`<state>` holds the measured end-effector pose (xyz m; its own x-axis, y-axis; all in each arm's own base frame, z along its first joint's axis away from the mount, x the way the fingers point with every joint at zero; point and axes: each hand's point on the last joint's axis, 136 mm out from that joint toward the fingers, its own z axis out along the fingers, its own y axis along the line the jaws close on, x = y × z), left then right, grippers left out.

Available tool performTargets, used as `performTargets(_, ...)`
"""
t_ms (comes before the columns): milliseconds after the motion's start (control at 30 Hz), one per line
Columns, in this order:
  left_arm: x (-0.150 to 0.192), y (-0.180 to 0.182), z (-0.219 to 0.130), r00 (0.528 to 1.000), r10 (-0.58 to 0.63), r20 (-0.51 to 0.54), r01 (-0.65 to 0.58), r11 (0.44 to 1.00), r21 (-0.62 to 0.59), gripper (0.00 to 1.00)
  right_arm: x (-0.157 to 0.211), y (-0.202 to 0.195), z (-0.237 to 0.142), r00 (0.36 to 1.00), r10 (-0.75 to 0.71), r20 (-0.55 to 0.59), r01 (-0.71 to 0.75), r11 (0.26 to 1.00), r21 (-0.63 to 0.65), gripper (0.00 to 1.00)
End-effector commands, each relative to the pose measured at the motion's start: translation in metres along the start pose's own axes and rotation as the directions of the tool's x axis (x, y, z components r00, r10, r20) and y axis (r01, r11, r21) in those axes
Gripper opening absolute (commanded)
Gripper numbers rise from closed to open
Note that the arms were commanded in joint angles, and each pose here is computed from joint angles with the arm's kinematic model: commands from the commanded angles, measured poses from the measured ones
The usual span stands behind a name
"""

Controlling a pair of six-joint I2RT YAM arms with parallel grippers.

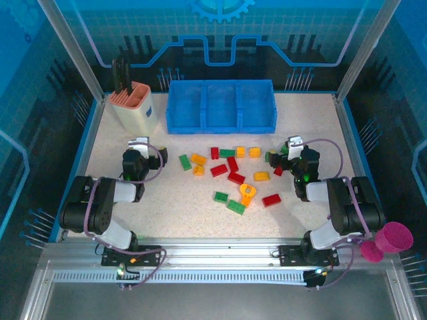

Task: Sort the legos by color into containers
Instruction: Pick up the lego from the middle-right of the table.

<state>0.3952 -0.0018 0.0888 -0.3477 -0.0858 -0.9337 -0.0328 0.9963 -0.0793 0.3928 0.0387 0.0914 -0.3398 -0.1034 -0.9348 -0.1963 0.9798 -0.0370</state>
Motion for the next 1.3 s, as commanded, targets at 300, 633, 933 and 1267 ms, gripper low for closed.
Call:
performTargets(300, -0.0072, -0.0045, 0.0012, 1.0, 0.006, 0.023, -0.006, 1.0, 0.025, 0.99, -0.0086, -0.0002, 0.0021, 1.0, -0.005, 0.027, 0.005, 1.0, 0.007, 1.0)
performTargets(633, -0.0073, -0.0043, 0.0011, 1.0, 0.005, 0.023, -0.006, 1.0, 0.024, 0.99, -0.0075, -0.0008, 0.0024, 1.0, 0.002, 0.022, -0.002, 1.0, 0.004, 1.0)
performTargets(933, -0.0078, -0.0045, 0.0011, 1.0, 0.007, 0.025, -0.007, 1.0, 0.027, 0.99, -0.008, -0.0006, 0.0018, 1.0, 0.001, 0.026, -0.001, 1.0, 0.005, 1.0)
performTargets(1267, -0.007, -0.009, 0.0002, 1.0, 0.012, 0.025, -0.014, 0.998, 0.054, 0.99, -0.0082, -0.0068, 0.0014, 0.999, 0.013, 0.029, -0.014, 0.999, 0.049, 1.0)
